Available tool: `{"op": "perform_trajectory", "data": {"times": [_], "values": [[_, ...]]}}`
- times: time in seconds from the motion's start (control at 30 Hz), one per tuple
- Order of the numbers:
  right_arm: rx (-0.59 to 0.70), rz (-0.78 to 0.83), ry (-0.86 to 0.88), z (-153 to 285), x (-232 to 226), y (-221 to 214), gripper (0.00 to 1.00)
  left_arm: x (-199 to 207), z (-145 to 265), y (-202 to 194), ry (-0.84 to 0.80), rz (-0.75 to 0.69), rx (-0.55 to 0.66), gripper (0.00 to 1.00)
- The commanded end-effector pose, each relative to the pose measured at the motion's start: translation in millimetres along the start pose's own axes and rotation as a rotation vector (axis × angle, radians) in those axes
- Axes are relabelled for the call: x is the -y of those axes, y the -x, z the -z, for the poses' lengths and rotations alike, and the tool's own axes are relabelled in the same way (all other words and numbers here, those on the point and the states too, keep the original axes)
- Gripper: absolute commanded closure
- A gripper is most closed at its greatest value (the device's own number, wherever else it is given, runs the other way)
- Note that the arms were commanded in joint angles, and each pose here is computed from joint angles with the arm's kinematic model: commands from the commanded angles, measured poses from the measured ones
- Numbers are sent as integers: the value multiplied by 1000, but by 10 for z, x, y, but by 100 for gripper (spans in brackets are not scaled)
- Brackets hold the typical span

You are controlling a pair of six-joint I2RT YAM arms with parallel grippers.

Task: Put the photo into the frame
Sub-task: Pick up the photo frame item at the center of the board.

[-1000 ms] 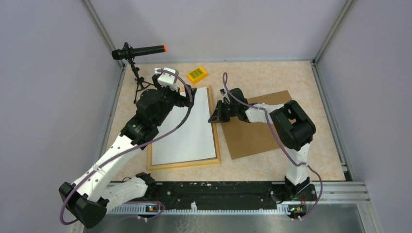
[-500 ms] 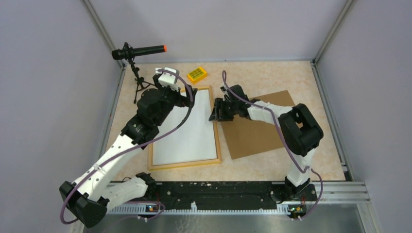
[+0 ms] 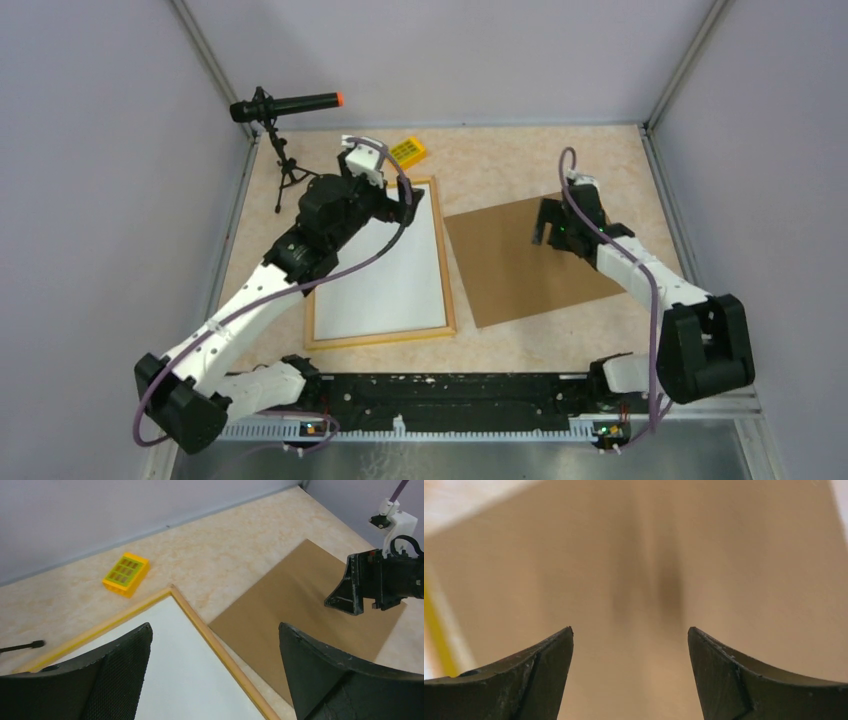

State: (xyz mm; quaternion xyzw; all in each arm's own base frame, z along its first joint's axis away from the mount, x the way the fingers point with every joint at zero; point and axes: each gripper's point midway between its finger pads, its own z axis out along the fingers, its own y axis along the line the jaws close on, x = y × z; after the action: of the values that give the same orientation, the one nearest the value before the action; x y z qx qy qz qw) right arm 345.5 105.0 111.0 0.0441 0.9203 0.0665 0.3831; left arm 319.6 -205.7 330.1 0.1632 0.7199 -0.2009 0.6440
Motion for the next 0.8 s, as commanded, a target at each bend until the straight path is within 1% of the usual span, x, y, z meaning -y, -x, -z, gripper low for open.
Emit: {"op": "perform_trajectory", "data": {"times": [0.0, 0.1, 0.13, 0.23, 0.37, 0.47, 0.57, 0.67, 0.77], "values": [[25, -138, -161, 155, 753, -238, 15, 550, -349, -357, -285, 84, -155, 2], [78, -330, -142, 219, 1131, -255, 14, 1072, -466, -875, -542, 235, -393, 2], [96, -402, -147, 248, 1298, -252, 14, 1224, -476, -1026, -598, 269, -452, 3], [117, -515, -161, 305, 1542, -260, 14, 1568, -471, -1466, -662, 271, -584, 2], [148, -644, -308, 442, 1978, -299, 13, 1888, -427, -1979, -682, 218, -722, 2], [197, -731, -346, 487, 2224, -342, 13, 2020, -419, -2224, -683, 203, -797, 3], [237, -778, -381, 487, 2435, -350, 13, 2043, -451, -2318, -668, 221, -822, 4], [197, -765, -420, 442, 2539, -376, 14, 2019, -467, -2358, -650, 215, -827, 4], [155, -781, -398, 365, 2502, -449, 14, 1952, -515, -2371, -619, 173, -801, 3]]}}
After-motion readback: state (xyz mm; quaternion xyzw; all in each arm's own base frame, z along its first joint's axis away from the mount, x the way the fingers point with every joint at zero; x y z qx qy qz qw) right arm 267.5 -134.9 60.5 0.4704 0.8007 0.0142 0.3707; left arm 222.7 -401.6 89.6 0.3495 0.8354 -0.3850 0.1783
